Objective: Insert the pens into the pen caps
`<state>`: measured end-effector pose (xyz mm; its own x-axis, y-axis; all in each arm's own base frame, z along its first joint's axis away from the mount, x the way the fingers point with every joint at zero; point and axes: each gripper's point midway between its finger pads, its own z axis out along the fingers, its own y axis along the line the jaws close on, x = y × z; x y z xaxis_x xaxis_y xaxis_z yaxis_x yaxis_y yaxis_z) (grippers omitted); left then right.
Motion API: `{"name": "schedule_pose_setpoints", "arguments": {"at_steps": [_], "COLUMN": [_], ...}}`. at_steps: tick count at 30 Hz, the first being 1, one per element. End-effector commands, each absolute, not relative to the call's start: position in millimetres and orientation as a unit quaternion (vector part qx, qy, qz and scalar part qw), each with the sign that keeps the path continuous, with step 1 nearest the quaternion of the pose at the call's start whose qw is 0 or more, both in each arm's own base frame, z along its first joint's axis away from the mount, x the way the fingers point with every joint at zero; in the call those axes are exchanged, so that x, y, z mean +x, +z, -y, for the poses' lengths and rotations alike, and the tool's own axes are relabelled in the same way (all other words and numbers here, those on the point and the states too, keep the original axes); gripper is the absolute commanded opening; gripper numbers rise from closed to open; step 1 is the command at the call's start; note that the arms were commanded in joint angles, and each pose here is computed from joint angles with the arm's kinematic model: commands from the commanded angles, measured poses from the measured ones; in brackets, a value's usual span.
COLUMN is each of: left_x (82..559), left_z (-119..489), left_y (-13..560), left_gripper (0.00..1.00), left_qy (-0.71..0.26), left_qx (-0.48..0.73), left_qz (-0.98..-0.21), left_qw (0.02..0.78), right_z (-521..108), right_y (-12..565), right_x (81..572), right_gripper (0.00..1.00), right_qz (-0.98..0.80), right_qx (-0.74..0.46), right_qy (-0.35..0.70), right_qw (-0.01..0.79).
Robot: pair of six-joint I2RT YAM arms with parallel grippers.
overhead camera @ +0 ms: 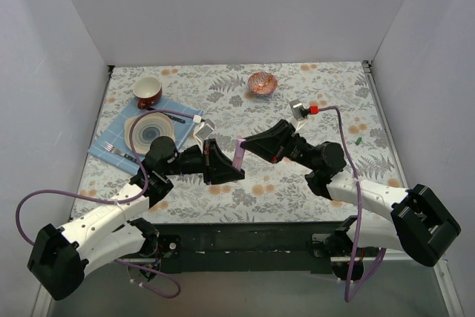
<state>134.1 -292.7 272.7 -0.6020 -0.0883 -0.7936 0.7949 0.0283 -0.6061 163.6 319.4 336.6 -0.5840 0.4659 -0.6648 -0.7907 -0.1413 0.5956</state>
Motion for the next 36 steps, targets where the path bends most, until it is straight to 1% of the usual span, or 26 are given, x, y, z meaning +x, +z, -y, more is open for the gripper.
{"name": "schedule_pose_setpoints", "arguments": {"at_steps": [1,15,20,30,32,35,36], "left_x": [166.9,197.8,201.2,223.0,223.9,227.7,228.5], "left_z": [286.1,276.0,272.7,261.2,262.6,264.3,264.9], "left_y": [347.0,370.8,374.7,375.4,368.6,352.2,344.5], "left_gripper": [0.0,0.0,0.0,0.0,0.0,0.0,0.0], "left_qy": [-0.618,-0.597,-0.594,-0.579,-0.577,-0.57,-0.568], "left_qx": [0.26,0.241,0.25,0.233,0.235,0.232,0.23], "left_qz": [-0.557,-0.552,-0.548,-0.561,-0.569,-0.594,-0.604], "left_qw": [0.49,0.531,0.533,0.544,0.536,0.517,0.51], "right_z": [-332.0,-336.3,-340.1,-344.2,-343.0,-346.7,-346.9], "right_y": [276.1,234.3,224.5,206.6,211.7,229.8,238.0], "right_x": [97.6,65.1,54.8,32.9,34.1,53.8,70.0], "right_gripper": [0.01,0.01,0.01,0.01,0.01,0.01,0.01], "right_qz": [-0.537,-0.565,-0.569,-0.577,-0.575,-0.585,-0.591], "right_qx": [-0.281,-0.285,-0.294,-0.304,-0.3,-0.278,-0.261], "right_qy": [0.739,0.738,0.737,0.734,0.736,0.729,0.723], "right_qw": [0.296,0.233,0.216,0.189,0.195,0.223,0.245]}}
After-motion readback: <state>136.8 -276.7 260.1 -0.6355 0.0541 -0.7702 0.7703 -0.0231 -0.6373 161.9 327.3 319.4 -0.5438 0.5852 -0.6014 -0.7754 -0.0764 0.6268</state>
